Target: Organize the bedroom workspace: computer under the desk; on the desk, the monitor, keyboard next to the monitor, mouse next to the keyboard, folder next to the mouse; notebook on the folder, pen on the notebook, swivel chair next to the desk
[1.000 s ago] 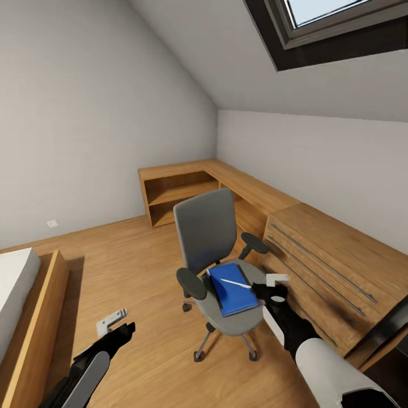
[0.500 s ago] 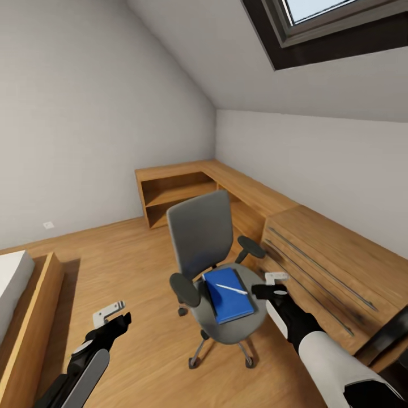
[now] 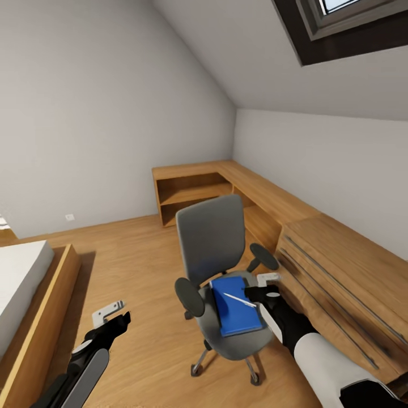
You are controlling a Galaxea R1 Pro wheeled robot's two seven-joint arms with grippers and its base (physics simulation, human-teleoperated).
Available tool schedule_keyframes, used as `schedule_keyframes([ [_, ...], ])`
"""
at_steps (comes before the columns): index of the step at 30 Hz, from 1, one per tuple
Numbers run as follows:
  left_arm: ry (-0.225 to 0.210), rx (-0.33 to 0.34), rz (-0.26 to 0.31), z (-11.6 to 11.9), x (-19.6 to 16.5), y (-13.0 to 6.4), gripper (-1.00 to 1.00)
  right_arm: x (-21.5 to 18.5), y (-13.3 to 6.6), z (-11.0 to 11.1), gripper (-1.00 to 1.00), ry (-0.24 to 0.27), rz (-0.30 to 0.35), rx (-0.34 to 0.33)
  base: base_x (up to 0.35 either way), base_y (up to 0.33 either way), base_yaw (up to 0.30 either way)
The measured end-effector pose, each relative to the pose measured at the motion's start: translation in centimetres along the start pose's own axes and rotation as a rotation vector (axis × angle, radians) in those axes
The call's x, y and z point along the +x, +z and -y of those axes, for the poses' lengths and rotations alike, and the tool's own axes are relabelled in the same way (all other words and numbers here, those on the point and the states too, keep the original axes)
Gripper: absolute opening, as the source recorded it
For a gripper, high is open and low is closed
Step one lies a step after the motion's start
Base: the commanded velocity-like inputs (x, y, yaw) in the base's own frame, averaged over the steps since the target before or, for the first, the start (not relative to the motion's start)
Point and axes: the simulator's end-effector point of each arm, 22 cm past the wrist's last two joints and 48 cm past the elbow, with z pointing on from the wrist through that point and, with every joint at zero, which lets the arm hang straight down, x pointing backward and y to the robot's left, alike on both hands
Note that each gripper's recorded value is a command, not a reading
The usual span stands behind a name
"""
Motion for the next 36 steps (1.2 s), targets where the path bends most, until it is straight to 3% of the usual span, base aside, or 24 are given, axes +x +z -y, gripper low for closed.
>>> schedule_keyframes([
  [10,-0.006,-0.004,0.001,-0.2,-0.1,0.1,1.00,0.6,0.1,-2.3,1.00,-0.029,-0.007,-0.105,0.003,-0.006,0.255],
  [13,-0.005,-0.005,0.001,-0.2,0.0,0.2,1.00,1.0,0.2,-2.9,1.00,-0.078,-0.010,-0.147,0.024,0.000,0.249],
  [21,-0.003,-0.007,0.000,-0.3,0.0,0.2,1.00,2.8,0.1,-2.3,1.00,-0.120,-0.042,-0.271,0.238,-0.061,0.104],
  [27,-0.003,-0.007,-0.001,-0.3,0.1,0.2,1.00,3.3,0.3,0.4,1.00,-0.132,-0.050,-0.260,0.279,-0.194,0.006],
  [30,-0.002,-0.007,-0.001,-0.3,0.0,0.3,1.00,2.8,0.5,1.8,1.00,-0.139,-0.018,-0.245,0.188,-0.225,0.001],
  [33,-0.004,-0.005,0.000,-0.3,-0.1,0.2,1.00,2.6,0.5,2.2,1.00,-0.143,-0.004,-0.242,0.075,-0.116,0.000],
  [36,-0.018,0.017,0.026,0.5,-1.4,-0.3,1.00,4.2,0.7,2.4,1.00,-0.167,-0.030,-0.240,0.022,-0.034,0.000],
])
